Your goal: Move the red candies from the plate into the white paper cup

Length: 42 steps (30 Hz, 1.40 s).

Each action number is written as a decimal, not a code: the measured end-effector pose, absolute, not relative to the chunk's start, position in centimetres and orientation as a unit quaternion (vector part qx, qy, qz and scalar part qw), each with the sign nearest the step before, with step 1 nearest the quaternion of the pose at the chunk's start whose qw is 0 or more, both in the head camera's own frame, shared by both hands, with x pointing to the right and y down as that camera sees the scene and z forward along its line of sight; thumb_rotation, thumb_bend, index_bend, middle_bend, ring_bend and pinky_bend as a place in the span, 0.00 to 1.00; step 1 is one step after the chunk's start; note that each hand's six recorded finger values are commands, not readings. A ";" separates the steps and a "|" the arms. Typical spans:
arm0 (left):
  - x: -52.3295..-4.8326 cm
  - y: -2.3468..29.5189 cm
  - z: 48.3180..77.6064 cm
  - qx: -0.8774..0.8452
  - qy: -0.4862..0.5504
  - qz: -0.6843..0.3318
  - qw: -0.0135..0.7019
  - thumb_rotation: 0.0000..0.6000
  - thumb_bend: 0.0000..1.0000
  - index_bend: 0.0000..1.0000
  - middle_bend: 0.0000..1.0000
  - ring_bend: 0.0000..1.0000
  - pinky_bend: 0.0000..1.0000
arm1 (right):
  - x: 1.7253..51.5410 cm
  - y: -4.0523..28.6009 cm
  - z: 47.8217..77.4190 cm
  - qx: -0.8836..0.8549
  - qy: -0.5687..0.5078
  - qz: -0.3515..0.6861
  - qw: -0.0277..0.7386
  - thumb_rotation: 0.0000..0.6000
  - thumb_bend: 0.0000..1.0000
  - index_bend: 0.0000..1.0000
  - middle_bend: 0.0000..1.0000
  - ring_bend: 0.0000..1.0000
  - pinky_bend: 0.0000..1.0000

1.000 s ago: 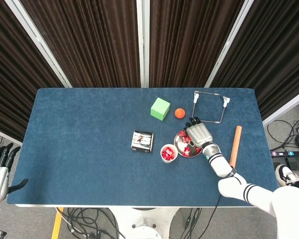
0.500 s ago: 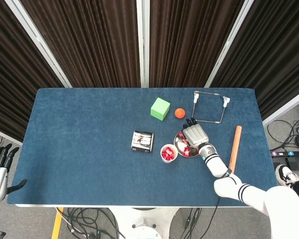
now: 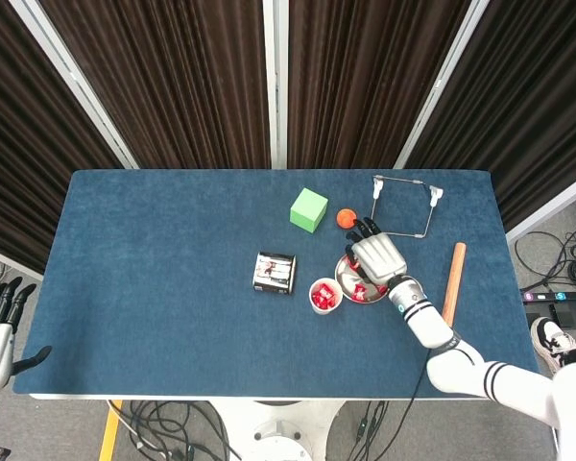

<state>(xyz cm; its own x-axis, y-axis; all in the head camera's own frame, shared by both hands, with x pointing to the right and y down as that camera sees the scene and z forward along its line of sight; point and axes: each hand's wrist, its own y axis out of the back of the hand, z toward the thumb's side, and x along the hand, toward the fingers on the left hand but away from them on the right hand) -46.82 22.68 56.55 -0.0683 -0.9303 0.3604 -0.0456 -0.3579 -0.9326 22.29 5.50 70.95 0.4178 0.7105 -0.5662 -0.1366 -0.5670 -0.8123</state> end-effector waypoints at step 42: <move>-46.8 23.0 56.5 -0.569 0.426 -0.597 0.371 1.00 0.00 0.16 0.14 0.08 0.09 | 24.5 8.7 73.2 -0.740 -0.122 0.523 0.405 1.00 0.28 0.41 0.17 0.00 0.00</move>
